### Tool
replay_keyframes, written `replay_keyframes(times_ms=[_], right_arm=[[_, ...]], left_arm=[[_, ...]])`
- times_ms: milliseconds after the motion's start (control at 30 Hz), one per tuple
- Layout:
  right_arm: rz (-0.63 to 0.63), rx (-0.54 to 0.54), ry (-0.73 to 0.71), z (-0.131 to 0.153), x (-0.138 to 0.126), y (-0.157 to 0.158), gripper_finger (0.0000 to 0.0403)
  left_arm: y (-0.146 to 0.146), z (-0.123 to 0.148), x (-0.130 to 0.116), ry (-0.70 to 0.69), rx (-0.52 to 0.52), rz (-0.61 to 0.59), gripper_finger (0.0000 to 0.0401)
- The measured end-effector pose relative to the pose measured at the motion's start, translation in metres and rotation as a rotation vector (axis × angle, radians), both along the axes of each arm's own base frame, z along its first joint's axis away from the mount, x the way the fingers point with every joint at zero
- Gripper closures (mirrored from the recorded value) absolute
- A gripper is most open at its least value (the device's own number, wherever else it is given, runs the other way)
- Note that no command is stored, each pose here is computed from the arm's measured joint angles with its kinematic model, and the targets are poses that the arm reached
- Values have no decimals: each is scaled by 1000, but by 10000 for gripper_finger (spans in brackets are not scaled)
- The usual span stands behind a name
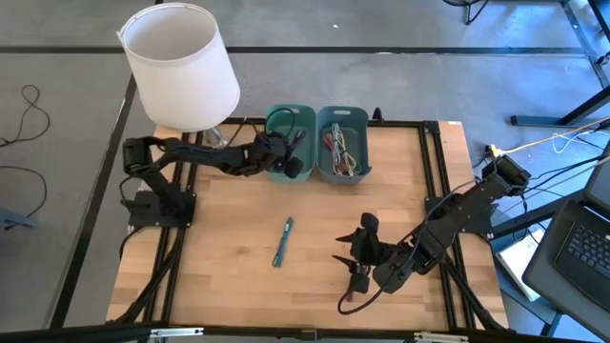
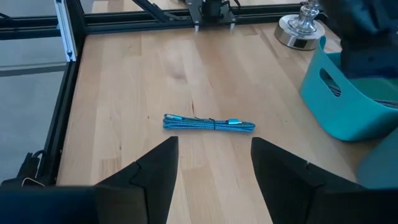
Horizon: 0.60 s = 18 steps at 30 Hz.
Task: Pick and place USB-C Cables
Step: Put the violet and black charger cable into the green bin
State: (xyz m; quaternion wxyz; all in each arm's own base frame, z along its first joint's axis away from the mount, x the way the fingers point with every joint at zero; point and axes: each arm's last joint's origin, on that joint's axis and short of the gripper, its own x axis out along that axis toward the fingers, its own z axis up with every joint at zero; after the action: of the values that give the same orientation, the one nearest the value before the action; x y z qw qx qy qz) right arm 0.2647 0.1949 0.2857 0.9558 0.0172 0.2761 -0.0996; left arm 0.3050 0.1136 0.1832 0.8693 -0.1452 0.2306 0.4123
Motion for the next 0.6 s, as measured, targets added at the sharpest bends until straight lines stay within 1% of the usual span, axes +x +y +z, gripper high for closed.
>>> replay_keyframes(times_ms=[233,400,467,600], right_arm=[[2,2,1,0,0,0,198],[2,2,1,0,0,0,198],[2,2,1,0,0,0,198],[13,12,9,0,0,1,198]], left_arm=[[11,-30,2,65,-67,25,386],[15,-37,4,40,-122,4,384],[15,-34,6,8,-113,3,369],[16,-29,8,-36,-103,-28,327]])
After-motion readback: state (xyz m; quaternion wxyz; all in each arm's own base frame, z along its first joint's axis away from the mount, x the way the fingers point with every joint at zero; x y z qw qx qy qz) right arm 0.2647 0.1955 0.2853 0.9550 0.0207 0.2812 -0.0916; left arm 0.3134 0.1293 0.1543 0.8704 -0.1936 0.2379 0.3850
